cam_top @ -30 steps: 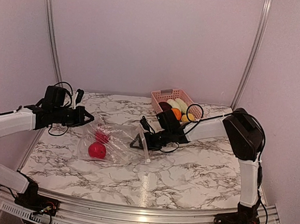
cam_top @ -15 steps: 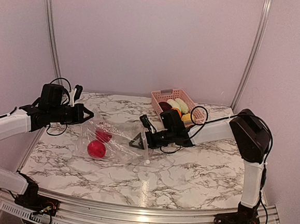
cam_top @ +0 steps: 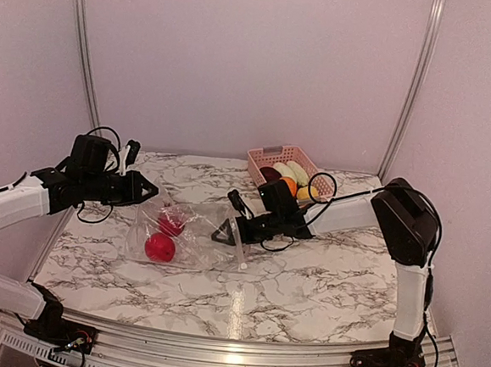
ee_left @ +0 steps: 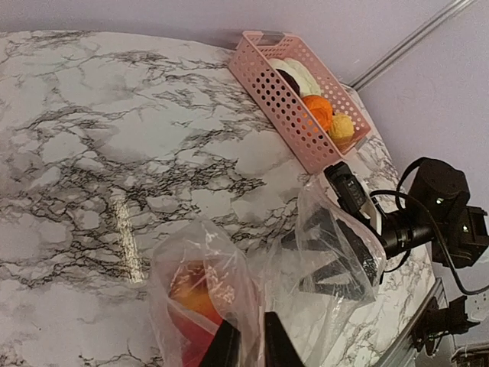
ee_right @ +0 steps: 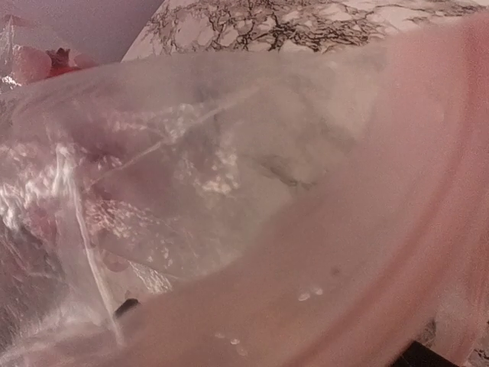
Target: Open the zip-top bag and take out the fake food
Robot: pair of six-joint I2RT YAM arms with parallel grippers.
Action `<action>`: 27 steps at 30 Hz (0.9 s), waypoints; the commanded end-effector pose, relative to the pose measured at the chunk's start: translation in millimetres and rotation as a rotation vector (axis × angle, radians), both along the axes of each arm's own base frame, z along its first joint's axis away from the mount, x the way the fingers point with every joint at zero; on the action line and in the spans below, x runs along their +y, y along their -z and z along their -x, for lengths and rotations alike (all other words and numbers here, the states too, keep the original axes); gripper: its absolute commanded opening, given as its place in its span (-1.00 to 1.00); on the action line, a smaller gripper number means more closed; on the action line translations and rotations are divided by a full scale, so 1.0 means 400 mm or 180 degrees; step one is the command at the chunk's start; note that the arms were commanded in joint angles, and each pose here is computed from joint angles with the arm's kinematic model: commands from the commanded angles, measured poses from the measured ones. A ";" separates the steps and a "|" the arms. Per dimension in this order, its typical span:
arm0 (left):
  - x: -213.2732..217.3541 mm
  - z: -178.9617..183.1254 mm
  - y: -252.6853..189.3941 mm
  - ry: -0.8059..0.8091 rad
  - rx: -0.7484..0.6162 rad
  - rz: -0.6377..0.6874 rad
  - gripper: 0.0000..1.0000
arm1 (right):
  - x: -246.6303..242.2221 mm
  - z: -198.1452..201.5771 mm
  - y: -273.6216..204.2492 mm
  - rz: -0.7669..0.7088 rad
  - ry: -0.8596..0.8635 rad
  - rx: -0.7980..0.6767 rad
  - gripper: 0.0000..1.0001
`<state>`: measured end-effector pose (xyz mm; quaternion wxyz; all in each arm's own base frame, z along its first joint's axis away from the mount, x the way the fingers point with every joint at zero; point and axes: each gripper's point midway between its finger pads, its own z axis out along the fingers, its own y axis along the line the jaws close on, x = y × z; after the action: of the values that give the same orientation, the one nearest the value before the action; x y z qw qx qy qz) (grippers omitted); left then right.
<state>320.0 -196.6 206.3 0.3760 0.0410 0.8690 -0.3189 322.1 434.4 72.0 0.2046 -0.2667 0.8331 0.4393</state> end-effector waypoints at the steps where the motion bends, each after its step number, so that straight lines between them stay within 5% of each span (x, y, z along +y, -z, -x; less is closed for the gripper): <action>1: 0.023 0.004 0.015 -0.0076 0.0115 -0.0239 -0.57 | 0.002 -0.012 0.038 0.0252 0.0074 0.0015 0.72; 4: 0.095 0.015 0.091 -0.0329 0.0398 -0.0351 0.03 | -0.005 -0.013 0.056 0.0342 0.0102 0.0052 0.71; 9: 0.166 0.089 0.192 -0.0443 0.0747 -0.0161 0.37 | -0.022 0.004 0.084 0.0468 0.0085 0.0142 0.71; 13: 0.164 0.113 0.196 -0.0500 0.0621 0.0114 0.96 | -0.033 0.008 0.095 0.0545 0.0079 0.0142 0.71; 14: 0.176 0.114 0.219 -0.0595 0.0684 0.0065 0.98 | -0.035 0.009 0.095 0.0561 0.0071 0.0134 0.70; 21: 0.124 0.089 0.282 -0.0397 0.0794 0.0338 0.70 | -0.037 0.008 0.091 0.0591 0.0032 0.0079 0.69; 25: 0.089 0.071 0.266 -0.0209 0.0779 0.0440 0.25 | -0.041 0.003 0.104 0.0641 0.0080 0.0102 0.69; 27: 0.069 0.065 0.239 -0.0097 0.0751 0.0467 -0.24 | -0.043 0.000 0.103 0.0650 0.0101 0.0094 0.70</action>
<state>280.7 -147.0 79.8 0.2572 -0.0786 0.9042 -0.3318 323.9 422.0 44.4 0.1854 -0.2710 0.8649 0.3797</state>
